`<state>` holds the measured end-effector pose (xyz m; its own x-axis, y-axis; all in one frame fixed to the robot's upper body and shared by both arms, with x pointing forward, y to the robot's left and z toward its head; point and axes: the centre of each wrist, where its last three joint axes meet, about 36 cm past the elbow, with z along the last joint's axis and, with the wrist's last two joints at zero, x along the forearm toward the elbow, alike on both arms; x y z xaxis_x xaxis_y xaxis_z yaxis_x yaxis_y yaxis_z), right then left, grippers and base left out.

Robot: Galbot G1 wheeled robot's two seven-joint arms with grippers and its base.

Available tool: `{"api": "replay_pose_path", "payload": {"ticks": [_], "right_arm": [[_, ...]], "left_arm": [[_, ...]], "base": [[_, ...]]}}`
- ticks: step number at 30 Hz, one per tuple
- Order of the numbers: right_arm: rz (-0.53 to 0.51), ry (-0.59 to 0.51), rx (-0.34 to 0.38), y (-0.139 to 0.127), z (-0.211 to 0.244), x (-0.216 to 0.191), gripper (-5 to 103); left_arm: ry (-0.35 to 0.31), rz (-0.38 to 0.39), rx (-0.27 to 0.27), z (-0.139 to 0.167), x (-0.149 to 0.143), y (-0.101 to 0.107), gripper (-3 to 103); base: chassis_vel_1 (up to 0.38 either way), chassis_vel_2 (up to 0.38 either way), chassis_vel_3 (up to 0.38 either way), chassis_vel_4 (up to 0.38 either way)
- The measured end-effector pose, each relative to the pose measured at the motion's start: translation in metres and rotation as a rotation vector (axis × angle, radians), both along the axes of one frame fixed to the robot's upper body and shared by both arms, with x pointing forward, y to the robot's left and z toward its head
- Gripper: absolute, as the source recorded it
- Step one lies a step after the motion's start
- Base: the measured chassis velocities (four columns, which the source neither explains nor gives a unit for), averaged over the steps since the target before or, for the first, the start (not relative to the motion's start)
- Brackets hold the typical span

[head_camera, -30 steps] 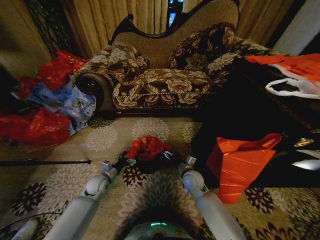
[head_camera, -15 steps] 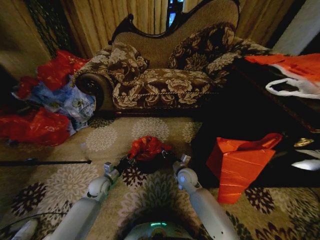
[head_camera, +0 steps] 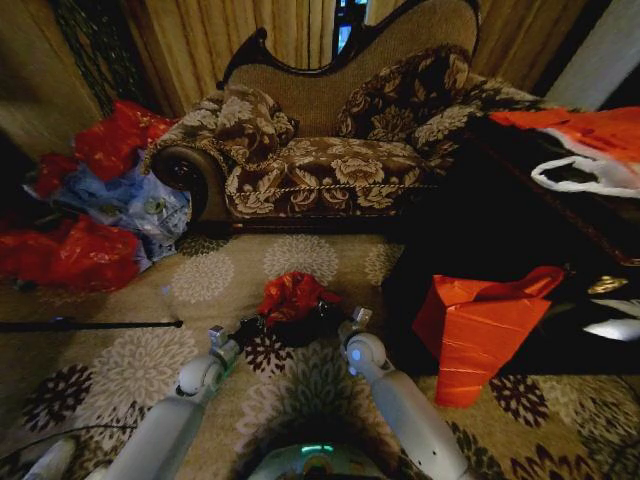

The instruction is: Place a garbage bag over the trash bin.

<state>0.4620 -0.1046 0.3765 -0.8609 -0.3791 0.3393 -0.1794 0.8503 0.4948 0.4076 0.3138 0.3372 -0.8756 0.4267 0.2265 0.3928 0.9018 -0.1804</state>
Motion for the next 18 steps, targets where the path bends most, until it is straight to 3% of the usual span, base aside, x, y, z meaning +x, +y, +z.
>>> {"api": "replay_pose_path", "payload": {"ticks": [1, 3, 6, 18], "right_arm": [[0.000, 0.000, 0.000, 0.000, 0.000, 0.000, 16], [0.006, -0.015, -0.012, -0.001, 0.000, 0.000, 5], [0.007, -0.040, -0.028, -0.001, -0.001, 0.001, 1], [0.033, -0.095, -0.056, -0.008, 0.018, -0.023, 0]], "left_arm": [[0.000, 0.000, 0.000, 0.000, 0.000, 0.000, 0], [-0.003, -0.002, -0.003, 0.000, -0.001, -0.001, 0], [-0.006, -0.004, -0.010, 0.001, -0.002, -0.004, 0], [-0.041, -0.004, -0.029, 0.017, -0.010, -0.010, 0]], "base": [[0.000, 0.000, 0.000, 0.000], [0.000, 0.000, 0.000, 0.000], [0.000, 0.000, 0.000, 0.000], [0.000, 0.000, 0.000, 0.000]]}}
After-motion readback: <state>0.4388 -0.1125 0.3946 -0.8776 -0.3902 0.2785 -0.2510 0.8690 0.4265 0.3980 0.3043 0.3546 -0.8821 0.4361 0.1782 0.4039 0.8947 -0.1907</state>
